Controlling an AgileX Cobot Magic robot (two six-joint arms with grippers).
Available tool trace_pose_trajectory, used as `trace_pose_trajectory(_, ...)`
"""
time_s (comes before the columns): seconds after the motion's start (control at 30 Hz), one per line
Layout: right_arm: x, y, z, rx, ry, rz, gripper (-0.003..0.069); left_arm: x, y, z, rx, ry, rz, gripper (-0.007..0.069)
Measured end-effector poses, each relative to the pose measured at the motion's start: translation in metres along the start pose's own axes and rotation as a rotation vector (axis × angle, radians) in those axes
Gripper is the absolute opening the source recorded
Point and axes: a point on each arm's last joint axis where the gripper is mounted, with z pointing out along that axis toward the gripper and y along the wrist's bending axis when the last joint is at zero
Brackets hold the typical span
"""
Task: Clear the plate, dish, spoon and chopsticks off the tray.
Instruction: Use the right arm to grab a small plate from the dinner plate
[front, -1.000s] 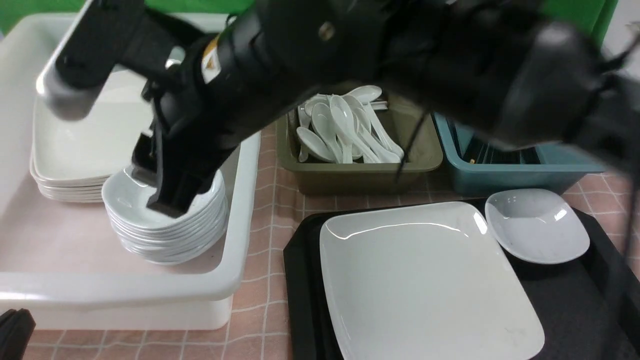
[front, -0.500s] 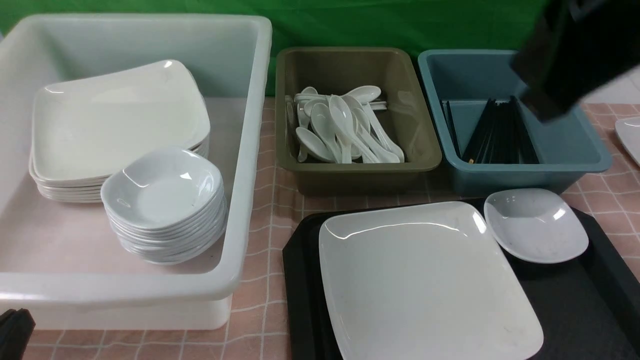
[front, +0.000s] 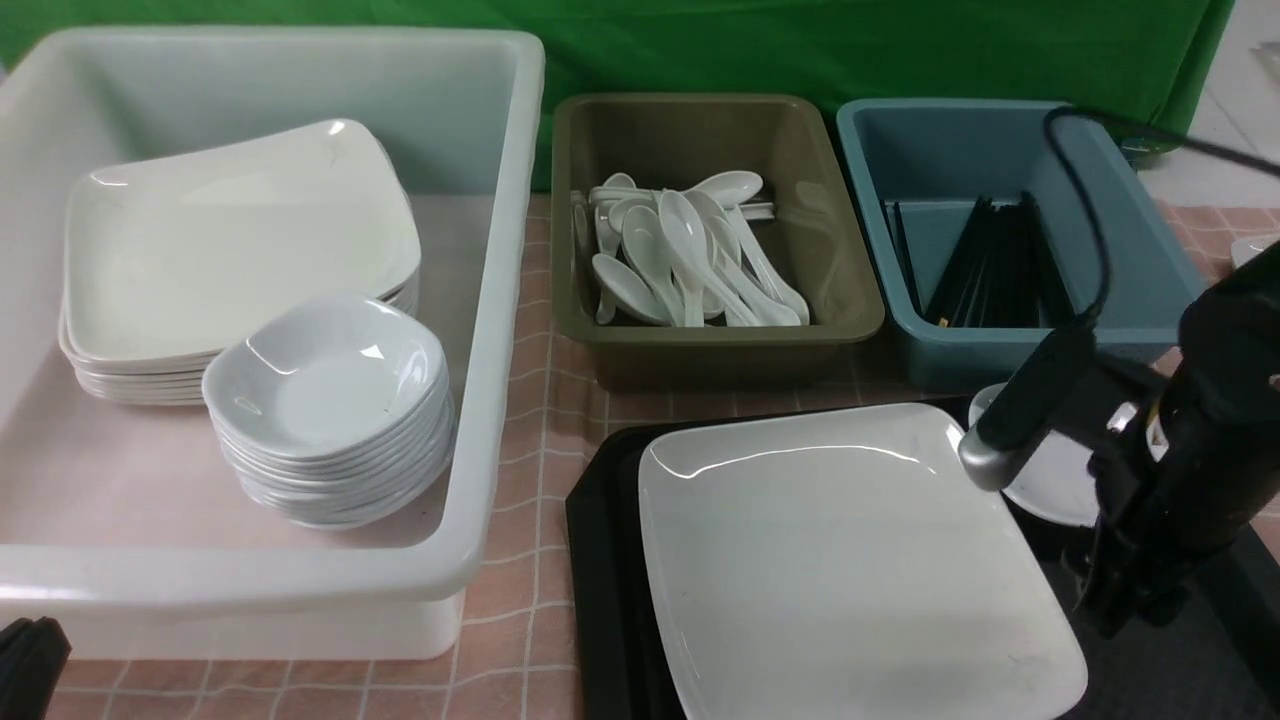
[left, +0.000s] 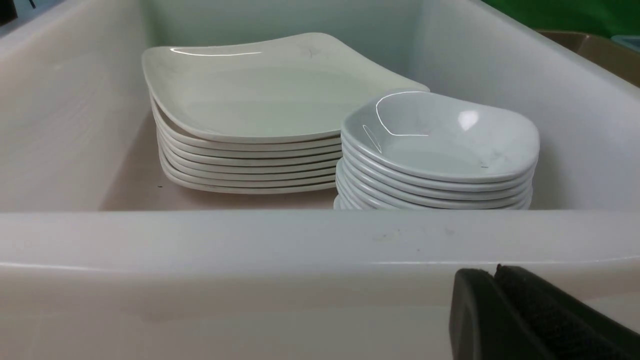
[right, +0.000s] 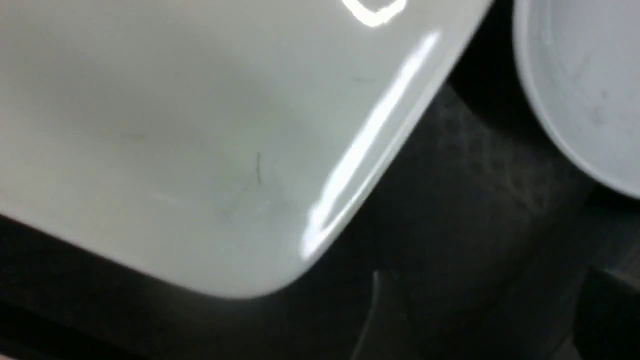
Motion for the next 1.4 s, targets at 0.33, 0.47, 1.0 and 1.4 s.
trace_pose_trajectory(0.33, -0.013, -0.016, 0.049, 0.146, 0.066, -0.246, 0.0517, 0.000, 0.000, 0.000, 0.000, 0.000, 0.000, 0.0021)
trace_pose_trajectory(0.47, -0.015, -0.017, 0.074, 0.132, 0.100, -0.279, 0.0517, 0.000, 0.000, 0.000, 0.000, 0.000, 0.000, 0.0021)
trace_pose_trajectory(1.0, -0.020, -0.017, 0.073, 0.174, 0.110, -0.266, 0.0129, 0.000, 0.000, 0.000, 0.000, 0.000, 0.000, 0.0021)
trace_pose_trajectory(1.4, -0.017, 0.011, -0.023, 0.262, -0.069, -0.138, 0.0074, 0.000, 0.000, 0.000, 0.000, 0.000, 0.000, 0.0022)
